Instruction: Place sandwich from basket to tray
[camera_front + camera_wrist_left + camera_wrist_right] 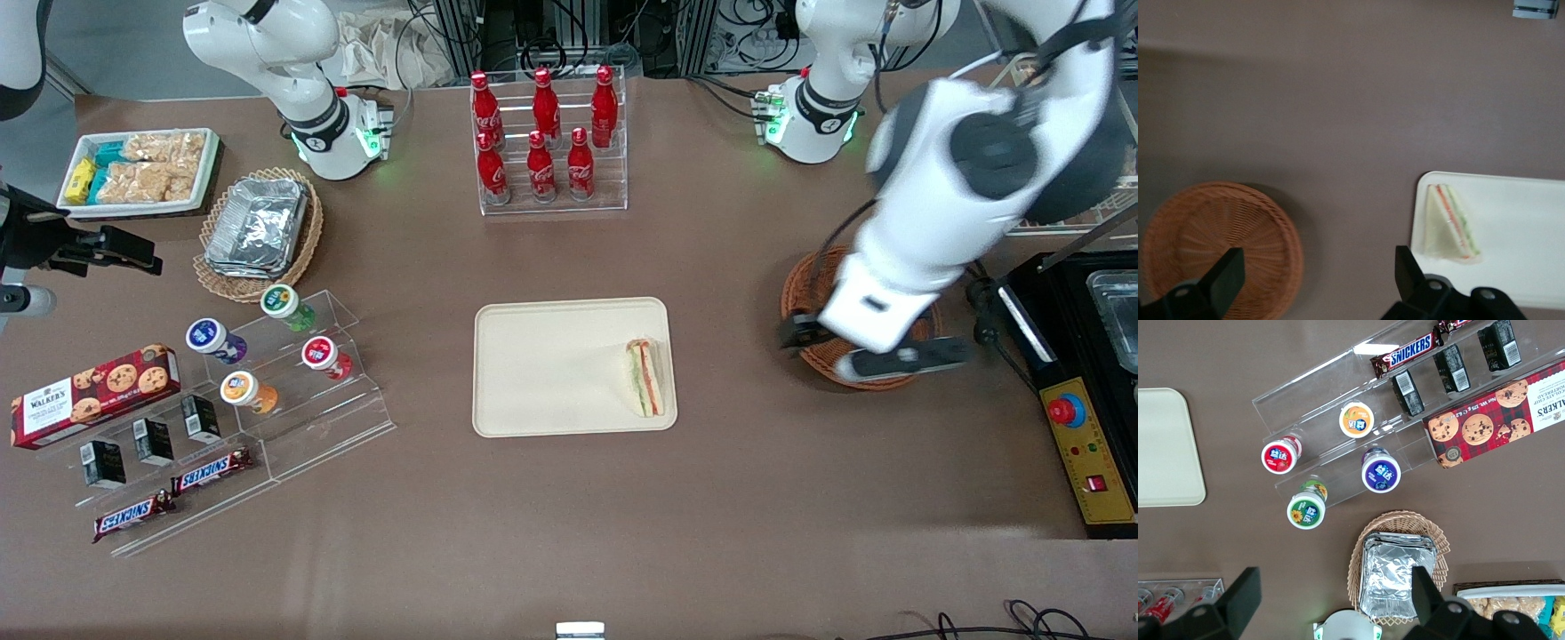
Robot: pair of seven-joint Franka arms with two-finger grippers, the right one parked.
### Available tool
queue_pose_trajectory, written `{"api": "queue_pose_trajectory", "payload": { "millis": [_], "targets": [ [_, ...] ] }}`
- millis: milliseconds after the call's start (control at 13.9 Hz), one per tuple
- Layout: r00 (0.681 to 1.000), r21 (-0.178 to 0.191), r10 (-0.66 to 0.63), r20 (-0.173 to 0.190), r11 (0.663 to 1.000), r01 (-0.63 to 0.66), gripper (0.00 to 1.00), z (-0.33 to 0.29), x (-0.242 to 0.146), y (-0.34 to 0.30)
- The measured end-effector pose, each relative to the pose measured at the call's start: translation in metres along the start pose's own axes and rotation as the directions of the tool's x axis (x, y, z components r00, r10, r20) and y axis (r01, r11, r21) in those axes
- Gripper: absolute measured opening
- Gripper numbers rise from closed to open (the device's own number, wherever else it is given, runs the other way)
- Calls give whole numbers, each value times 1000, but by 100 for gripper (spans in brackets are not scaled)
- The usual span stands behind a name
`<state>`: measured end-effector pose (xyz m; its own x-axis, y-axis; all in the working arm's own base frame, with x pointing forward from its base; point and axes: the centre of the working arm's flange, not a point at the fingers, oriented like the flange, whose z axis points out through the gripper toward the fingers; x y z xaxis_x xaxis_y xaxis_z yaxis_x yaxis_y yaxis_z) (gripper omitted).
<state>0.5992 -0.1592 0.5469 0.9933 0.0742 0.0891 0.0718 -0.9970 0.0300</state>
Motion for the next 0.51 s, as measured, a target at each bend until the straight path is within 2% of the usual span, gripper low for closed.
{"api": "queue_pose_trajectory", "payload": {
  "millis": [144, 289, 505],
  "targets": [
    [996, -14, 91, -6, 996, -91, 100, -23, 0, -59],
    [982, -11, 187, 20, 982, -187, 100, -28, -3, -101],
    [976, -6, 218, 19, 976, -218, 100, -29, 2, -130]
  ]
}}
